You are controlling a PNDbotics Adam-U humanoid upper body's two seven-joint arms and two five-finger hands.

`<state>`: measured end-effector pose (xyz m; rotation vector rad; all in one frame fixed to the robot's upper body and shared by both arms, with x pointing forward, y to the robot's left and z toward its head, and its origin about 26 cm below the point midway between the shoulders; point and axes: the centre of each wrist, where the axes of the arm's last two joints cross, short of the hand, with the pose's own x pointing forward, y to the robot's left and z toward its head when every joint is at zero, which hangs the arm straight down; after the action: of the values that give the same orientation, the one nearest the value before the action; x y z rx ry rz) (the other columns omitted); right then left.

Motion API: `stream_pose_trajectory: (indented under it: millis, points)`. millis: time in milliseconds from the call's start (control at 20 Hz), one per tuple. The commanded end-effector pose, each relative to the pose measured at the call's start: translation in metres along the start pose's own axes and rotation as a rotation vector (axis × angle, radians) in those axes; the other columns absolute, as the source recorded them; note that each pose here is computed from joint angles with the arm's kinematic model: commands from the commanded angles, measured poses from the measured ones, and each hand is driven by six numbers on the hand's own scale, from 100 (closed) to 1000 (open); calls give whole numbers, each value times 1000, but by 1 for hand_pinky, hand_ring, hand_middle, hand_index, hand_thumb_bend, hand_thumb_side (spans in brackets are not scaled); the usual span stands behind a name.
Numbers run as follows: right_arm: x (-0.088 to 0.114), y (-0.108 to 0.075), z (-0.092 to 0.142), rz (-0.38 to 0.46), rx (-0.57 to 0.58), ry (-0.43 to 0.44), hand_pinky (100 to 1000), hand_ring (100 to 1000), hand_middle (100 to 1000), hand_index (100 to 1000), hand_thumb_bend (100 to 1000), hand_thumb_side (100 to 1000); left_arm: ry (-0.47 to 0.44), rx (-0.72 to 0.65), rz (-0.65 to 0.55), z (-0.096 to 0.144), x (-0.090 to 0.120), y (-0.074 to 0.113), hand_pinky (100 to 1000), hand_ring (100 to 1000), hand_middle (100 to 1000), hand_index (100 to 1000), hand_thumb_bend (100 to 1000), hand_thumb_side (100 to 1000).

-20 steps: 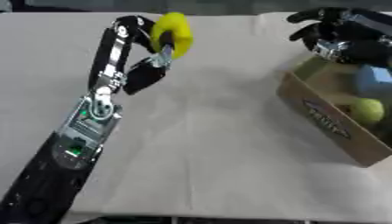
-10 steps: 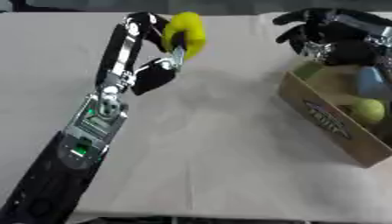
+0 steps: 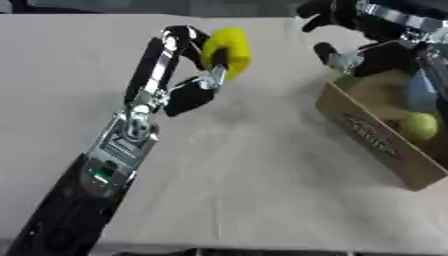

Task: Pick up the objects with one hand, pass them to the other hand, and then place them into the box on the other side of the table.

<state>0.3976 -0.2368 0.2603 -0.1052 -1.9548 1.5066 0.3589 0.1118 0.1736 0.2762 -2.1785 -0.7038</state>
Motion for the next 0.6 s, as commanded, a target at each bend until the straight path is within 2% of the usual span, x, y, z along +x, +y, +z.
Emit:
stream_pose_trajectory:
  millis: [50, 600]
  points:
    - [2, -8, -3, 65, -1, -13, 968, 868, 940, 889, 100, 205, -25, 1, 17, -6, 5, -4, 617, 426, 481, 586, 100, 334]
    - [0, -3, -12, 83, 29, -28, 970, 873, 945, 890, 100, 203, -27, -15, 44, -13, 7, -20, 616, 425, 480, 585, 100, 310]
